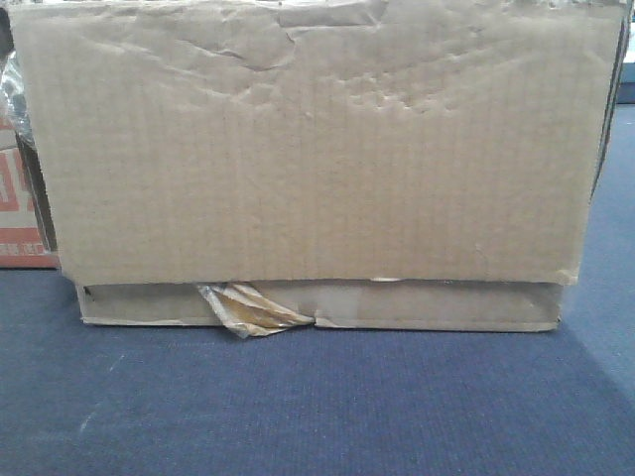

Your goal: Stack two boxes on right shelf middle

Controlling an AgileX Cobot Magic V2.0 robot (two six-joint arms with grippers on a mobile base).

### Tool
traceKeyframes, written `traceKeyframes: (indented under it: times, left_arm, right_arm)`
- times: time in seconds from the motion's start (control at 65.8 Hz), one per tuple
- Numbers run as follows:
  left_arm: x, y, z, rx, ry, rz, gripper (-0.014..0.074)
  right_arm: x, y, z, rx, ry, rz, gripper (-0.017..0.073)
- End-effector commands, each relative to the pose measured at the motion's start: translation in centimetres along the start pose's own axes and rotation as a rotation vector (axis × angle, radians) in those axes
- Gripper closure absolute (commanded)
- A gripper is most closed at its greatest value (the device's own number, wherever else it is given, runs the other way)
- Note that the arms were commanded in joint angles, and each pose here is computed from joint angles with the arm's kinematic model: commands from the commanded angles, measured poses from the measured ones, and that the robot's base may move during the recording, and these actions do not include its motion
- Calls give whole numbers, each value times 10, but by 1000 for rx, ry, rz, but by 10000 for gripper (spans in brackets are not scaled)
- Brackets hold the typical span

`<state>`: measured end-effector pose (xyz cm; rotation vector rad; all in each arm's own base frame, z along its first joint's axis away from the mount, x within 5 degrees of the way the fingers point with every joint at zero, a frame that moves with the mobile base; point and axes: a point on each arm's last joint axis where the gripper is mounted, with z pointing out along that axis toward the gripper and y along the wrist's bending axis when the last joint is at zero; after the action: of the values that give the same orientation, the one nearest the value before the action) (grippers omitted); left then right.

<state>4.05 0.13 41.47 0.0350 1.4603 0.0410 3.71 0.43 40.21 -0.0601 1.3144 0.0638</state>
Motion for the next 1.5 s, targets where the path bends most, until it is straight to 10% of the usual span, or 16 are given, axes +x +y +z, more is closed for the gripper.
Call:
traceKeyframes:
  times: [0.0,0.38,0.714,0.866,1.125,1.489]
  left_arm:
    - [-1,0,19,1,118,4,518]
    - [10,-6,79,43,347,-18,11]
    - [-13,-3,168,16,705,20,15]
    - [-11,14,221,-14,885,115,15]
    - [39,56,294,-28,1097,130,15]
    - [124,71,346,-21,1224,106,15]
  right_arm:
    - [-3,-1,22,2,80,-3,611]
    - [19,-2,77,3,250,2,-16]
    - [20,-2,81,5,248,2,-9]
    - [20,-2,81,5,248,2,-9]
    - [20,-3,81,6,248,-4,-9]
    - [21,-3,80,6,260,-18,-9]
